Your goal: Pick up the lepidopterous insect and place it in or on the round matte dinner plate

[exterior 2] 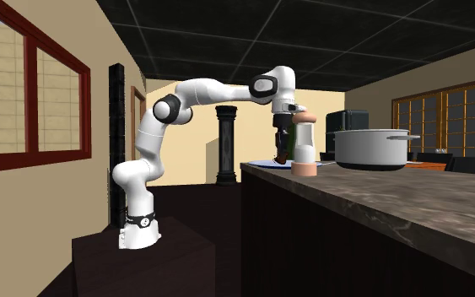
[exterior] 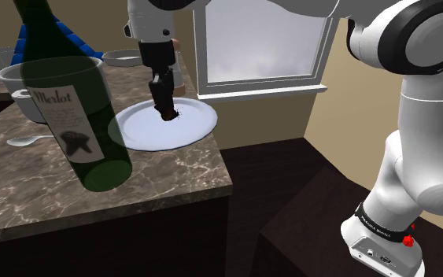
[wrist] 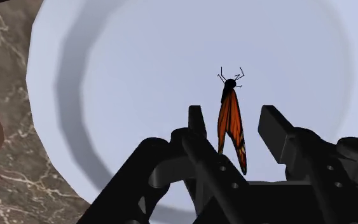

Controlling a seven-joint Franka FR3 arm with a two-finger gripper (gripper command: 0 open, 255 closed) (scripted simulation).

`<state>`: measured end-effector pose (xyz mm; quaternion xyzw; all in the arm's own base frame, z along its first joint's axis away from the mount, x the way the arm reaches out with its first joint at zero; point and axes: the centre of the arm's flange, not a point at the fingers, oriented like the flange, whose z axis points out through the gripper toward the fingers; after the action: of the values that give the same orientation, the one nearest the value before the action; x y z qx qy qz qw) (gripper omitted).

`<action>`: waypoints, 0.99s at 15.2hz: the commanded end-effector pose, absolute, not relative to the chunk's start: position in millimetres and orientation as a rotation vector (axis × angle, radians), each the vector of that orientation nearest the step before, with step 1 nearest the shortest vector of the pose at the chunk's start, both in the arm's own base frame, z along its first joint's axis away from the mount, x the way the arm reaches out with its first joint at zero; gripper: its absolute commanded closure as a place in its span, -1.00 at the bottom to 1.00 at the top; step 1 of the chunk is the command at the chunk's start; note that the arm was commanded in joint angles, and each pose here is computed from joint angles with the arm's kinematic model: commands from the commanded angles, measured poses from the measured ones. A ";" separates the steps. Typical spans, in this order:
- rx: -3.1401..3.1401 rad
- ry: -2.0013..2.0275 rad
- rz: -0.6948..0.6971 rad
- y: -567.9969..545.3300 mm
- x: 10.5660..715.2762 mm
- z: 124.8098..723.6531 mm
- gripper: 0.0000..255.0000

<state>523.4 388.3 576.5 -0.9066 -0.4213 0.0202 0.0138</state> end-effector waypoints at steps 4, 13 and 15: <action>-2.823 -1.312 0.063 388.3 523.4 576.5 -1.00; -2.823 -1.312 0.063 387.9 525.8 626.3 -1.00; -2.823 -1.312 0.063 387.9 525.8 626.4 -1.00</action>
<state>525.8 387.9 626.1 -0.9066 -0.4214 0.0201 0.0138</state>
